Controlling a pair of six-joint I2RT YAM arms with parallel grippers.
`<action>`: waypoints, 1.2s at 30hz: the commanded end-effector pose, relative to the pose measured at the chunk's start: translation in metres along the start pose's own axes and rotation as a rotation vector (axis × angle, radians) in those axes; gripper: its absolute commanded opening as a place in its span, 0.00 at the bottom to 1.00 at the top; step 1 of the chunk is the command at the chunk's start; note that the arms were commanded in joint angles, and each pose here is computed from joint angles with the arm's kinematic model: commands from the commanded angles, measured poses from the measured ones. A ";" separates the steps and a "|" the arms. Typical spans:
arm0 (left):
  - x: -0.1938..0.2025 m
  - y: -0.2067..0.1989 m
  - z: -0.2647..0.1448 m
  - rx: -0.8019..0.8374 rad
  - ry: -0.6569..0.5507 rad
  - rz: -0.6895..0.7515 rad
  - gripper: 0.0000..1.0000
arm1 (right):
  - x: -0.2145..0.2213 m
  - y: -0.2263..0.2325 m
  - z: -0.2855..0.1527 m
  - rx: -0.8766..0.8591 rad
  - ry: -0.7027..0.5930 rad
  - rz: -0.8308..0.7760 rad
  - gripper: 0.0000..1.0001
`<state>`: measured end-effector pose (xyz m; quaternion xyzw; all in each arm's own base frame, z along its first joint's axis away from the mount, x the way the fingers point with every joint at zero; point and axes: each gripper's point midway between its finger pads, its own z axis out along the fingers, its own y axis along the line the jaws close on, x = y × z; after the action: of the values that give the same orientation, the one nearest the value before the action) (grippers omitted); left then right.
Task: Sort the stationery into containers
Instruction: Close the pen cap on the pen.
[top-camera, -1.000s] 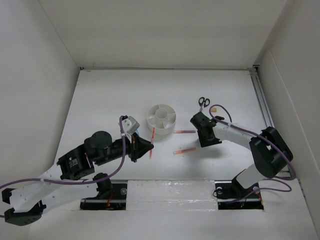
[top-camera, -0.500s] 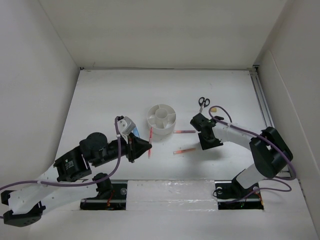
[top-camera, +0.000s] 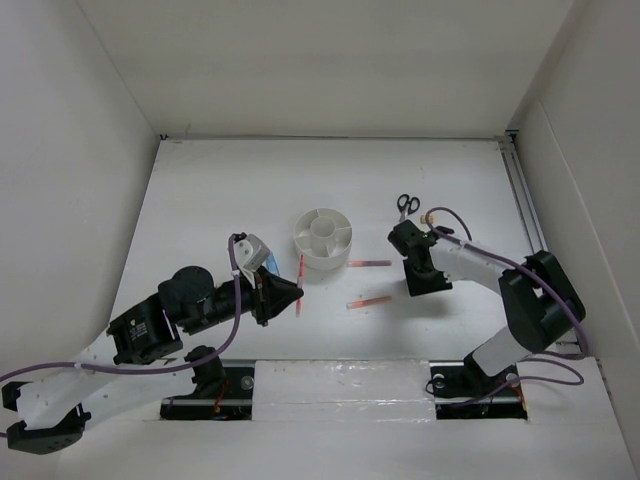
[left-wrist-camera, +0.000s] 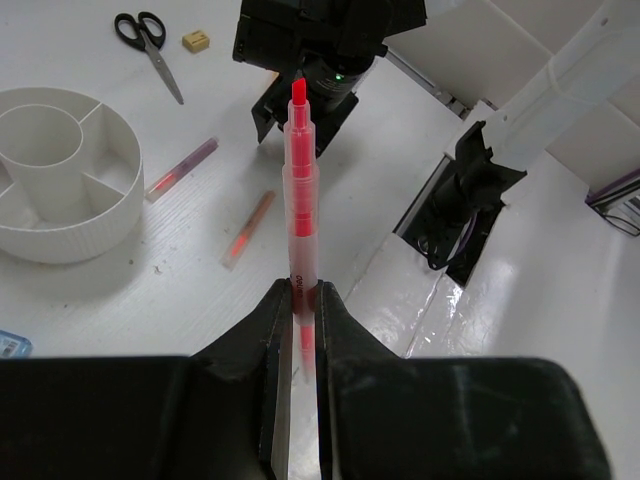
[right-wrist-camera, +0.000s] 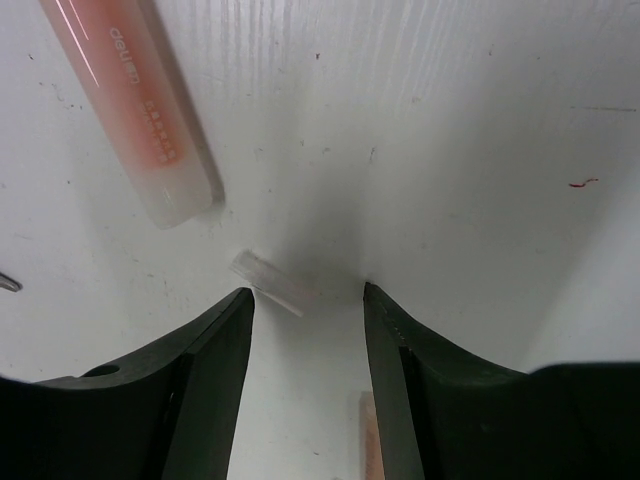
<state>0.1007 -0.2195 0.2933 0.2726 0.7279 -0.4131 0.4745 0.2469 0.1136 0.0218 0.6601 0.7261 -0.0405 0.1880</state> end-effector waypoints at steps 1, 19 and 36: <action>-0.012 -0.007 -0.002 0.034 -0.055 0.010 0.00 | -0.010 0.013 0.005 0.017 -0.053 0.155 0.54; -0.015 -0.006 -0.004 0.029 -0.067 0.000 0.00 | -0.018 0.036 0.011 -0.020 -0.047 -0.044 0.44; -0.017 -0.004 -0.006 0.015 -0.082 -0.001 0.00 | -0.010 0.054 0.010 -0.083 -0.033 -0.198 0.50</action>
<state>0.1000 -0.2148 0.2980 0.2670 0.7219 -0.4168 0.4836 0.2819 0.1024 0.0221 0.5893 0.7816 -0.0567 0.1964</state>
